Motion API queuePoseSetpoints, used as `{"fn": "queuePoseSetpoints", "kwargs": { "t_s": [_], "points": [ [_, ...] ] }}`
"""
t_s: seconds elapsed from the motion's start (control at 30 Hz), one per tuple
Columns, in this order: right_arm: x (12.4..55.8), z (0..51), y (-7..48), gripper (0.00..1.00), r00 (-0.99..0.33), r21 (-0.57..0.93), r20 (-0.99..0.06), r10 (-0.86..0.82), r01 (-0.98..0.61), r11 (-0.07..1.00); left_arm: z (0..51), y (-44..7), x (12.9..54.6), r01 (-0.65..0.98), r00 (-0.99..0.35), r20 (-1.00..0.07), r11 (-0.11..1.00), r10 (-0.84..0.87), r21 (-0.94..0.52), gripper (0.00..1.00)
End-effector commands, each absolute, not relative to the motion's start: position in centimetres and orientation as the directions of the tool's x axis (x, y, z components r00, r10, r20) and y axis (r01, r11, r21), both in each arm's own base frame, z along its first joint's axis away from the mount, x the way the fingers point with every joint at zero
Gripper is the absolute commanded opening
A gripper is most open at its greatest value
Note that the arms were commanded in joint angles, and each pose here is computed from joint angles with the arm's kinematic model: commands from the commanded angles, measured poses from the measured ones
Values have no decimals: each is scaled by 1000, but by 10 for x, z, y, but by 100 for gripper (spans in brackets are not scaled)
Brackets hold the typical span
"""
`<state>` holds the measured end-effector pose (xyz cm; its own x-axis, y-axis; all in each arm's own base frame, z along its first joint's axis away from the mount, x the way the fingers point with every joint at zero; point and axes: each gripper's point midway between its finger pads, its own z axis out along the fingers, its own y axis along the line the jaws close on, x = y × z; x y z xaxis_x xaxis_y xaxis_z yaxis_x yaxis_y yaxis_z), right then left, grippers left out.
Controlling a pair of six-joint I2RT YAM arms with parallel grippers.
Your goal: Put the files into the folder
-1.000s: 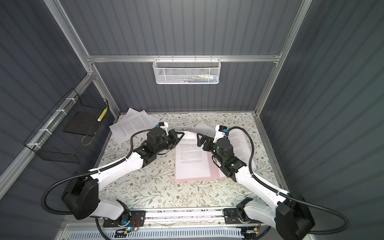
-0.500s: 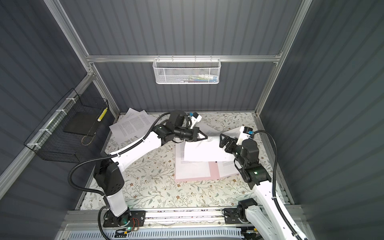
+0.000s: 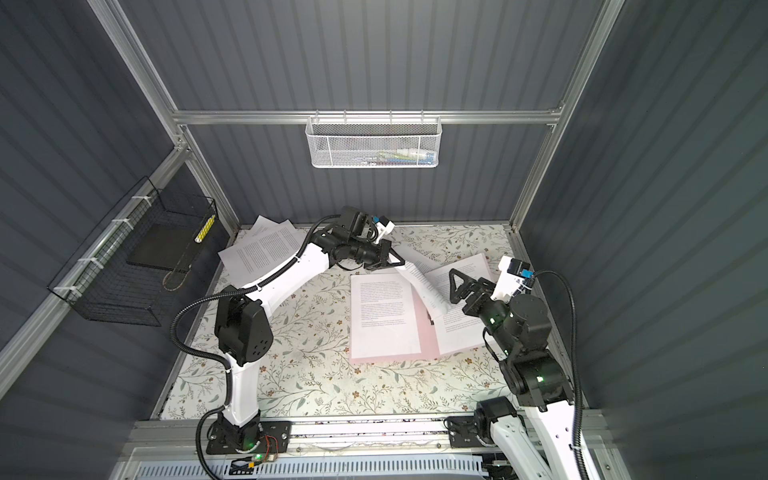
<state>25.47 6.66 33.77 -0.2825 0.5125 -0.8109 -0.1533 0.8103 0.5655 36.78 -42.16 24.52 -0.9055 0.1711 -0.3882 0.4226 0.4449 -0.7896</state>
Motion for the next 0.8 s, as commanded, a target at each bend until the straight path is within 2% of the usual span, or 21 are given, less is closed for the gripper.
{"fn": "queuePoseSetpoints", "kwargs": {
  "t_s": [0.0,0.2,0.3,0.4,0.6,0.77],
  "points": [
    [257,343,55,99,-259,532,-830,494,-101,840,284,-445,347,462,-886,-415,299,207,-835,0],
    [285,344,49,99,-290,588,-788,543,-94,803,339,-495,275,498,-823,-465,20,327,-867,0],
    [289,349,40,99,-261,592,-789,557,-79,802,348,-487,259,510,-805,-487,-26,339,-860,0],
    [289,352,35,99,-244,568,-807,537,-73,820,308,-474,261,529,-802,-469,73,370,-846,0],
    [295,335,48,99,-327,560,-801,502,-110,821,164,-439,281,473,-830,-266,366,491,-802,0],
    [302,307,61,99,-419,574,-769,482,-122,810,80,-402,297,439,-821,-89,523,564,-730,0]
  ]
}}
